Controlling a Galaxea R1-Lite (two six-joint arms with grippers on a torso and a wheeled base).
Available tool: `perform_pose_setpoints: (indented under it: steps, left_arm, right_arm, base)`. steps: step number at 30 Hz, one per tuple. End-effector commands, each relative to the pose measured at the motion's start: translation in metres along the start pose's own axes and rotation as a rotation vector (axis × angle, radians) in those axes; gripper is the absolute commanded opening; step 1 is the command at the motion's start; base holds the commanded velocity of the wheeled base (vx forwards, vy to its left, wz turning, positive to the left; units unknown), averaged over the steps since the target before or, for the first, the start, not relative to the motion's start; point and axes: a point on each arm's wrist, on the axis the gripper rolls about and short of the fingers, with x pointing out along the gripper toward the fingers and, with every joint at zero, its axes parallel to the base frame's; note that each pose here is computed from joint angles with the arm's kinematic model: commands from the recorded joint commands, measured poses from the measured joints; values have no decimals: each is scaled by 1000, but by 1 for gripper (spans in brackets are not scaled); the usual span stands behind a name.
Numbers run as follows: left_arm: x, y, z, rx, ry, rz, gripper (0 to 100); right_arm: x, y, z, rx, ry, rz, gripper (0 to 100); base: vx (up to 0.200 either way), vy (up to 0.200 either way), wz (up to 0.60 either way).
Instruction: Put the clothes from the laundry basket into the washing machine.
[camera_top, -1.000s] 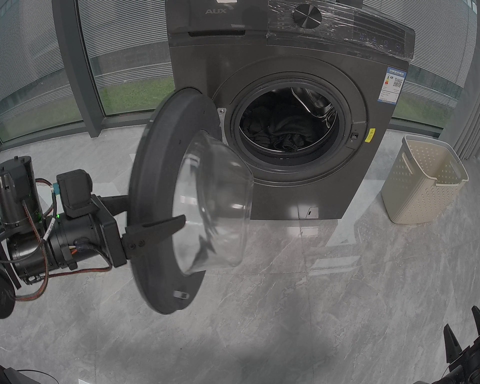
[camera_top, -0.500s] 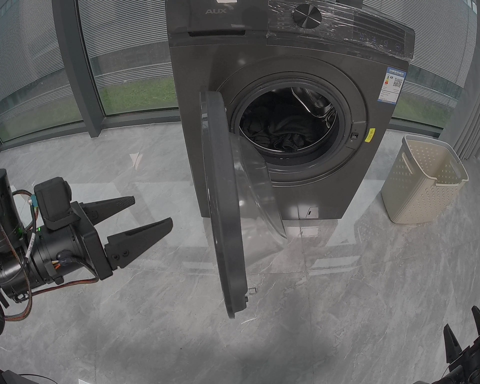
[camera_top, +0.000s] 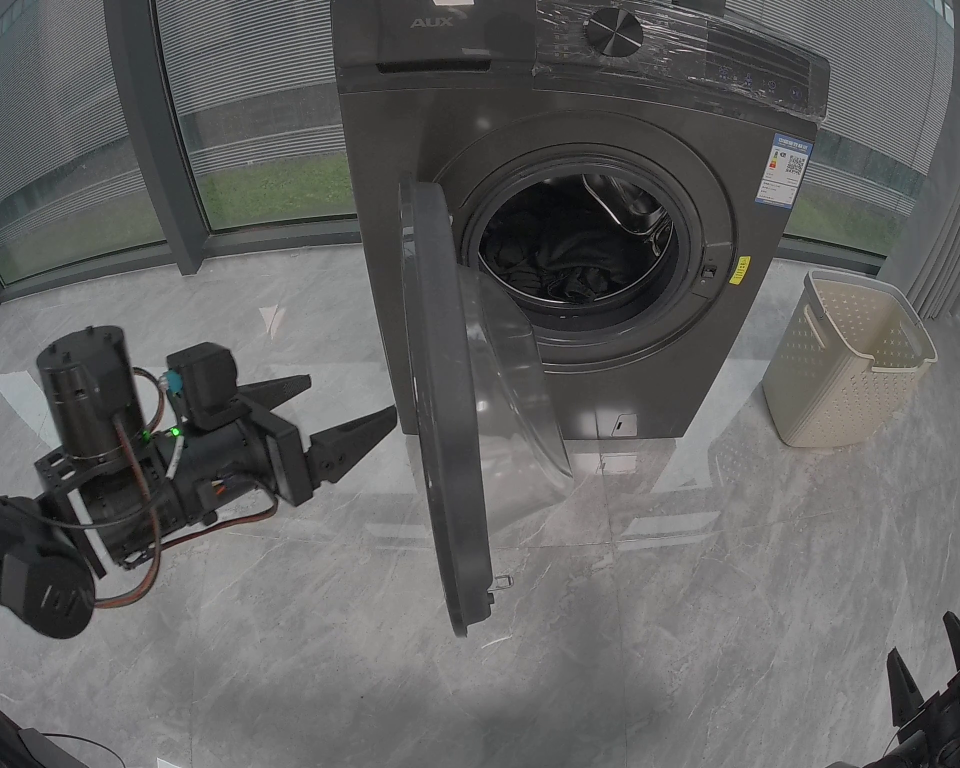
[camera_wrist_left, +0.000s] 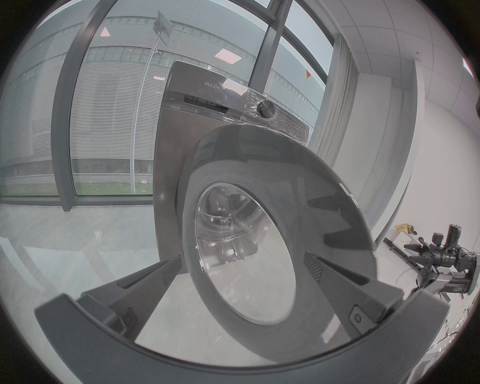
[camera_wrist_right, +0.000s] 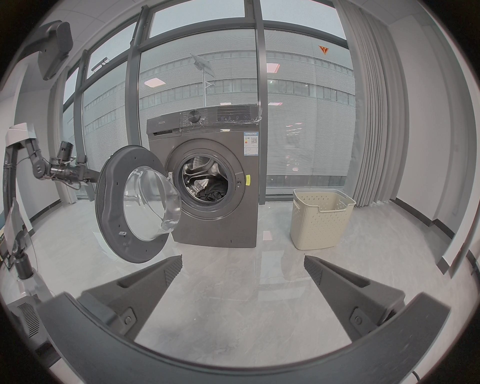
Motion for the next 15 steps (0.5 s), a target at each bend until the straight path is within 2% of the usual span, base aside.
perform_pose_setpoints:
  steps: [1, 4, 9, 12, 15]
  left_arm:
    - [45, -3, -14, -17, 36, -19, 100]
    - [61, -13, -10, -23, 21, -58, 100]
    - [96, -28, -2, -13, -23, -84, 100]
    - [116, -32, -1, -11, -37, -83, 100]
    - [136, -31, 3, -9, -60, -83, 100]
  right_arm:
    - [0, 0, -5, 1, 1, 1, 100]
    - [0, 0, -5, -1, 1, 1, 100]
    - [0, 0, -5, 1, 1, 1, 100]
    - [0, 0, -5, 1, 1, 1, 100]
    - [0, 0, -5, -1, 1, 1, 100]
  base:
    - [0, 0, 0]
    - [0, 0, 0]
    - [0, 0, 0]
    - [0, 0, 0]
    - [0, 0, 0]
